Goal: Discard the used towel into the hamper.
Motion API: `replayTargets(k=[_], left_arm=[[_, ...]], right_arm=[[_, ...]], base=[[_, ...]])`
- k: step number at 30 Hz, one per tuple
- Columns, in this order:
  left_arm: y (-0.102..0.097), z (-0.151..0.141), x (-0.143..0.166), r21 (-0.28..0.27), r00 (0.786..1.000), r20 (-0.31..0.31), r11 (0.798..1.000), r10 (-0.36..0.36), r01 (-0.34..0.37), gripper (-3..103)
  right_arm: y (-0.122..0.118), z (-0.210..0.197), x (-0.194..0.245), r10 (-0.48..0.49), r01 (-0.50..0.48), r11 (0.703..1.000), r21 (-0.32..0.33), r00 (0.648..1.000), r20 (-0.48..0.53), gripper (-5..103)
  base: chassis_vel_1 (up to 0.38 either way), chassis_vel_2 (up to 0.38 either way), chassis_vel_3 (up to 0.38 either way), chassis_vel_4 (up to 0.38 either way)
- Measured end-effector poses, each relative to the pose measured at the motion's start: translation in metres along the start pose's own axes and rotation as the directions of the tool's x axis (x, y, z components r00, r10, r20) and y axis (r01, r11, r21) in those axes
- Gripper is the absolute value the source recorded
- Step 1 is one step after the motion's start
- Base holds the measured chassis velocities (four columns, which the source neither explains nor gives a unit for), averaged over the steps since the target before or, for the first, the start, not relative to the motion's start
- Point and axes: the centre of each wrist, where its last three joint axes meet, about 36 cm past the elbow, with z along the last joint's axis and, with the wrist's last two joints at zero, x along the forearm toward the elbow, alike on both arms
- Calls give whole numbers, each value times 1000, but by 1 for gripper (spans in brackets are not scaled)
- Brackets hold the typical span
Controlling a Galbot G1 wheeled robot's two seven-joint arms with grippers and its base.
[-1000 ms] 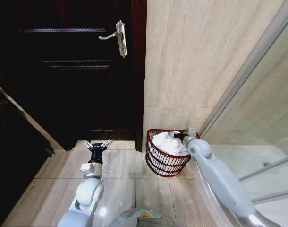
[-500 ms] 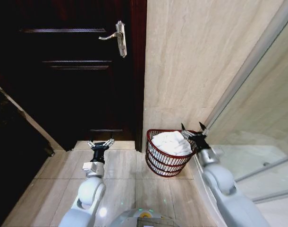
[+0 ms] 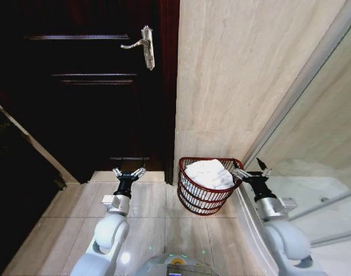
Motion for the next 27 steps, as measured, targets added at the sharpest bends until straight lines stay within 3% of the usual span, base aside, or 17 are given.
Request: replayTargets(k=[10, 27], left_arm=[[1, -6, 1, 14, 1000, 8, 1000, 27, -27, 100], [-6, -8, 13, 11, 999, 8, 999, 33, -33, 100]], right_arm=[[0, -9, 17, -3, 3, 1000, -20, 1000, -10, 100], [0, -6, 40, 8, -9, 1000, -25, 1000, -26, 100]], base=[[44, -33, -31, 43], [189, -189, -187, 188]])
